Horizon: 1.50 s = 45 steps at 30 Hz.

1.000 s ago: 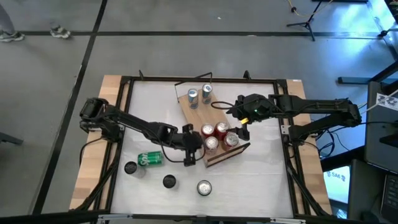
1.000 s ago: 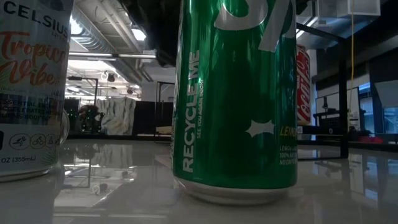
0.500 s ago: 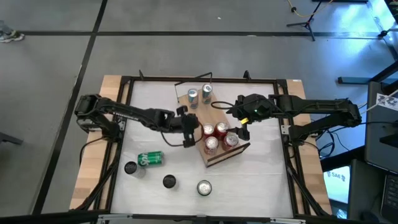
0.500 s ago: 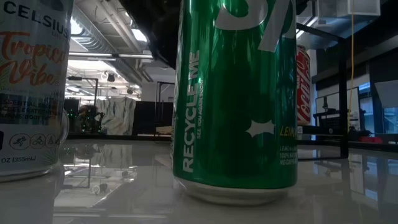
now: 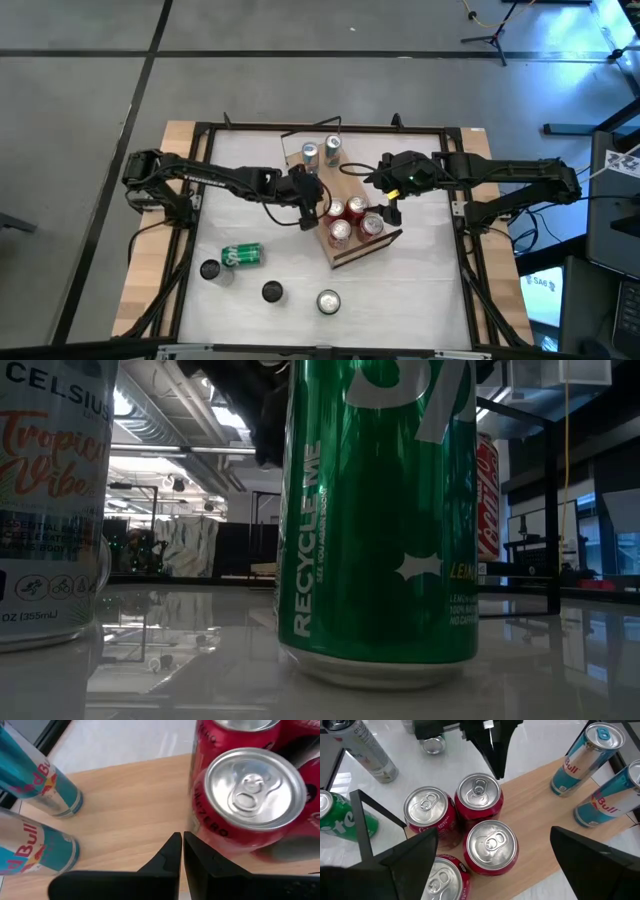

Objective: Place canned beverage on shelf
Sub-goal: Put the red-white soda can on the shelf aligned with the other red-white soda can

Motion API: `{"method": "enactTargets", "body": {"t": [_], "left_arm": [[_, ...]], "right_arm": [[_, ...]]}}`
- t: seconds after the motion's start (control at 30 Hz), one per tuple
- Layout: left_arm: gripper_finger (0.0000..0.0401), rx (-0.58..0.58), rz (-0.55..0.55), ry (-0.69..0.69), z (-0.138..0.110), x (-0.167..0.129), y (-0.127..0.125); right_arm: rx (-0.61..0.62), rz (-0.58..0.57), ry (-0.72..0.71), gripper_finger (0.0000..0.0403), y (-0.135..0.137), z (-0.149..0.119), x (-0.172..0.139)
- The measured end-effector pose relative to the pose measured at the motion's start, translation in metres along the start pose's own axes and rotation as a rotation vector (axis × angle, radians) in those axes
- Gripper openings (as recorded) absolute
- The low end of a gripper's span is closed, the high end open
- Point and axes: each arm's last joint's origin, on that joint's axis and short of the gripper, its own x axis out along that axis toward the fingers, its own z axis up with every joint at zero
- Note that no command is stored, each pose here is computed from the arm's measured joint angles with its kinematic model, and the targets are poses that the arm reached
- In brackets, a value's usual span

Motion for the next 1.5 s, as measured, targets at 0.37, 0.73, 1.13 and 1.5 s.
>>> {"method": "enactTargets", "body": {"t": [0.37, 0.73, 1.13, 1.5], "left_arm": [[0.0009, 0.020, -0.030, -0.011, -0.001, -0.002, -0.011], [0.0009, 0.015, -0.094, -0.014, 0.000, -0.003, -0.013], [0.0009, 0.033, -0.067, -0.012, -0.001, -0.006, -0.018], [0.0009, 0.076, -0.178, 0.060, -0.009, -0.021, -0.030]], "right_arm": [[0.000, 0.000, 0.000, 0.0379, 0.000, 0.000, 0.000], [0.000, 0.000, 0.000, 0.0379, 0.000, 0.000, 0.000], [0.000, 0.000, 0.000, 0.0379, 0.000, 0.000, 0.000], [0.000, 0.000, 0.000, 0.0379, 0.000, 0.000, 0.000]]}}
